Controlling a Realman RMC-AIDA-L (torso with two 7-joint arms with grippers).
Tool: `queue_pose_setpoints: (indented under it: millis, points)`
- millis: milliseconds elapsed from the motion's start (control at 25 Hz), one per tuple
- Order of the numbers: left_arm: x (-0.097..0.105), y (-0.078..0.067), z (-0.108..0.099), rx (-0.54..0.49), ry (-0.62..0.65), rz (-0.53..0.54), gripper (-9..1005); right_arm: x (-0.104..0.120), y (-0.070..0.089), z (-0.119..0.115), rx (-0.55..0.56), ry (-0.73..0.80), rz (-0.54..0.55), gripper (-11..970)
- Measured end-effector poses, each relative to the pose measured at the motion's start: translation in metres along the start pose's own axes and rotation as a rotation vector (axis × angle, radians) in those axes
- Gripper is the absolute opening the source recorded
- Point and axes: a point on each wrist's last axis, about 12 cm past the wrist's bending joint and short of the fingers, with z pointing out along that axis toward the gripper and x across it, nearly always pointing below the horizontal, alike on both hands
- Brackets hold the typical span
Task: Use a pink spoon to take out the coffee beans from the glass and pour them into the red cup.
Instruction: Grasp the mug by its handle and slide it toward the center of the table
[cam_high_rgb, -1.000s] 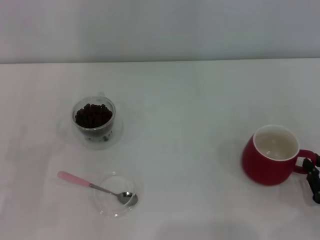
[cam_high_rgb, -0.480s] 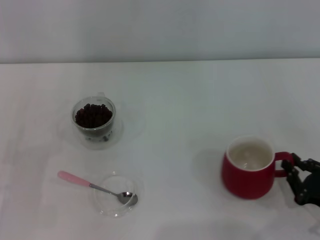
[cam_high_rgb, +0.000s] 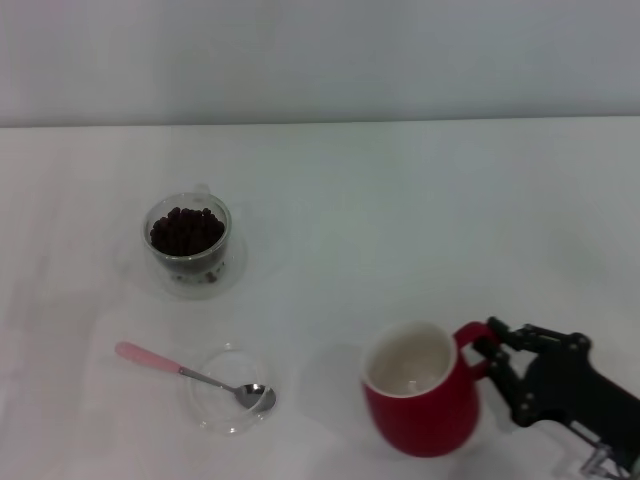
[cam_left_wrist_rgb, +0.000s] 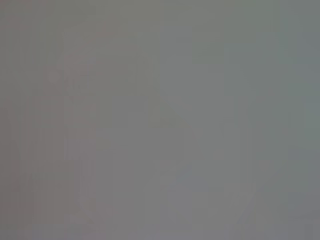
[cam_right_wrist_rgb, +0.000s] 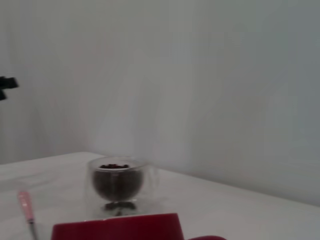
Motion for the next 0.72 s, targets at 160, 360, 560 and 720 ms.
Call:
queue_pose_setpoints:
  millis: [160,360,560,720]
  points:
    - [0.0,0.0,0.0,0.001,-0.001,0.0,683,-0.002,0.008,0.014,-0.053,0.014,-0.006,168]
    - [0.0,0.0,0.0,0.002,-0.002,-0.001,684,-0.005,0.015,0.026,-0.094,0.014,-0.017,167]
    - [0.0,0.0,0.0,0.002,-0.002,-0.001,683,-0.007,0.017,0.03,-0.105,0.005,-0.024,167]
    - [0.0,0.0,0.0,0.001,-0.003,-0.001,684,-0.007,0.015,0.03,-0.107,0.008,-0.032,167]
